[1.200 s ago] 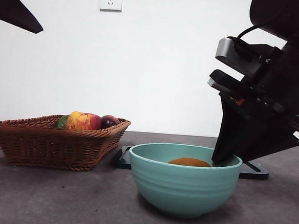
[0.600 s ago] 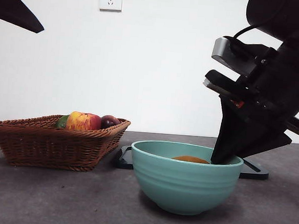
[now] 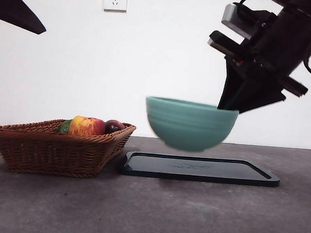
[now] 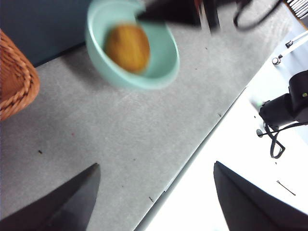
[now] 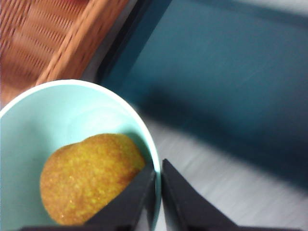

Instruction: Pick up the wifruite, put it on the bowl, pick up the plate, put it on desk

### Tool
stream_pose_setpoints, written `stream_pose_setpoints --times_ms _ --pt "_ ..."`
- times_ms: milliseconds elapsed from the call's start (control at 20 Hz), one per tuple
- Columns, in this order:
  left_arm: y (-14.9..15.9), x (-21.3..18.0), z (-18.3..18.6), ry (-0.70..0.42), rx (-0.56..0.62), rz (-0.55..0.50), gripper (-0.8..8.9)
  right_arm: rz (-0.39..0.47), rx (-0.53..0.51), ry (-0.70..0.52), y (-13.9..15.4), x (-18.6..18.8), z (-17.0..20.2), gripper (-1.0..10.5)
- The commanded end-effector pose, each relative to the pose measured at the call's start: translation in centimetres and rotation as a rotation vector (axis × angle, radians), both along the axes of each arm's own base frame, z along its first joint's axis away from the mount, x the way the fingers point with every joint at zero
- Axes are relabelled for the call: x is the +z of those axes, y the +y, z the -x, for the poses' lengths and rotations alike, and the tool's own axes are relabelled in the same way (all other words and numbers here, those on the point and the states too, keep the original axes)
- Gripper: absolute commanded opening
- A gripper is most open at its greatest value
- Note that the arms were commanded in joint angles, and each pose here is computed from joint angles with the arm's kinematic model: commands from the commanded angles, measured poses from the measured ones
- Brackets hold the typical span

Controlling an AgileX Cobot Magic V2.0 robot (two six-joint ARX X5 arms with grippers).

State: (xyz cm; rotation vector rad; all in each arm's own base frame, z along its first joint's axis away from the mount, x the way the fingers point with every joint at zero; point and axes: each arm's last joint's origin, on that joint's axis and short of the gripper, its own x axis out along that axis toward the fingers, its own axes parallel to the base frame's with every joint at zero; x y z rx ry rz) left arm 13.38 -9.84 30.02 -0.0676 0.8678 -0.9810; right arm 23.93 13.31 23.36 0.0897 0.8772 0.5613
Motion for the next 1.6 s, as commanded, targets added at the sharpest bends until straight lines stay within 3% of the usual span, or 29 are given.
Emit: stream_pose_setpoints --times_ms 50,250,550,950,1150,1400,1600 --pt "-0.2 0.2 -0.1 -0.022 -0.022 0.005 3.75 0.022 0.005 -0.031 0.0 0.8 -1.9 0.1" --pt "-0.2 0.2 -0.1 -0.021 -0.021 0.005 3.75 0.051 -0.02 -0.037 0.0 1.0 -5.9 0.1" --pt "-0.2 0.2 -0.1 -0.021 -0.021 0.004 3.75 0.081 -0.048 0.006 0.0 -1.8 -10.0 0.1" --pt "-0.2 0.2 -0.1 -0.019 -0.021 0.003 3.75 0.094 -0.06 0.04 -0.1 -4.1 -11.0 0.1" --pt "-0.2 0.2 -0.1 -0.018 -0.021 0.003 3.75 0.087 -0.072 0.044 -0.2 -3.9 -11.0 1.8" --pt "-0.2 0.2 -0.1 -0.02 -0.022 0.003 3.75 0.052 -0.081 -0.057 -0.9 1.1 -9.1 1.8" --pt "-0.2 0.2 -0.1 -0.02 -0.022 0.003 3.75 0.01 -0.069 -0.152 -2.5 7.4 -4.4 1.8"
